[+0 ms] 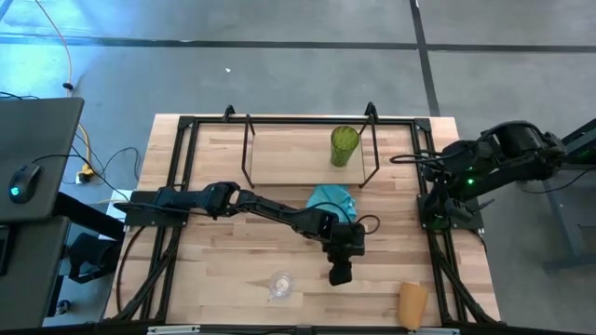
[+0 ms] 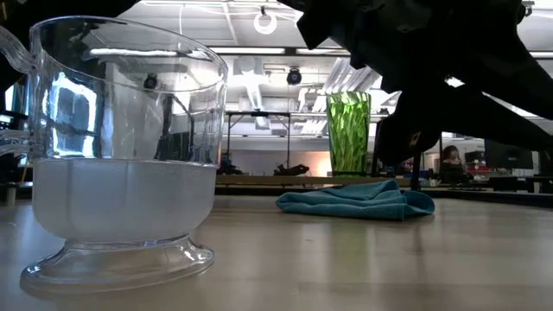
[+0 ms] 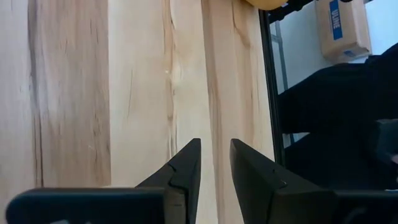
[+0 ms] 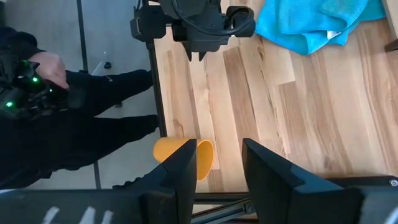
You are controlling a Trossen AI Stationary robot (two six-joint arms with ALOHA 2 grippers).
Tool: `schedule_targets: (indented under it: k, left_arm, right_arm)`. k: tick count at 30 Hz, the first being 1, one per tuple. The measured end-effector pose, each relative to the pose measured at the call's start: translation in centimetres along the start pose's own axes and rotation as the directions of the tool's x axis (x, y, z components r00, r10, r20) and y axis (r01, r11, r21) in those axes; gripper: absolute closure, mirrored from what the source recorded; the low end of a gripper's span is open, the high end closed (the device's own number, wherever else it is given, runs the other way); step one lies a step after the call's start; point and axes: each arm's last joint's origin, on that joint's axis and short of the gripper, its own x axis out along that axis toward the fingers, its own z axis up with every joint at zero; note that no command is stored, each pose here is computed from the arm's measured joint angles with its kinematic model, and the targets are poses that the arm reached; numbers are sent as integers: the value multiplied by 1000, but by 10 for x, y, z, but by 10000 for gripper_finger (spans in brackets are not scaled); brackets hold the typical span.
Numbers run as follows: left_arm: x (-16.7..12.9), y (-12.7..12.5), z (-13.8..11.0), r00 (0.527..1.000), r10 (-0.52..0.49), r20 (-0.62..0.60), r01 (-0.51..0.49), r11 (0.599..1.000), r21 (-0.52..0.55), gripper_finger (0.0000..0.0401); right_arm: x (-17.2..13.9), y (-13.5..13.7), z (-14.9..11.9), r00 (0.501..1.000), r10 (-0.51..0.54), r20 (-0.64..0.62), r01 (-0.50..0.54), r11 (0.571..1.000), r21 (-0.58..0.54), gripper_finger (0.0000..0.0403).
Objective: Stack small to large cups/mugs on shelf
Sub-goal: Put the yellow cup on the shelf
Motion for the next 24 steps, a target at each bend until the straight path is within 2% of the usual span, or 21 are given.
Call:
schedule_targets:
  k: [3,7,13,18,24]
  left_arm:
    - [0,-1,2,1000,-11,22,11,1000,13,325]
    - [-1,-7,13,990,-64,125,56,996,63,325]
    - [-6,-9,26,964,-115,239,94,991,101,325]
    - [-8,-2,25,974,-102,203,84,992,93,325]
    - [-18,-5,12,998,-39,58,32,992,118,325]
  right_arm:
    - [0,0,0,1000,0,0,0,1000,-6,284]
    - [1,0,1,1000,-2,-4,2,1000,-4,284]
    - [3,2,2,998,31,-48,-28,998,53,284]
    - [6,7,0,994,60,-94,-50,993,111,284]
    - [11,14,-4,994,16,-112,-3,993,118,284]
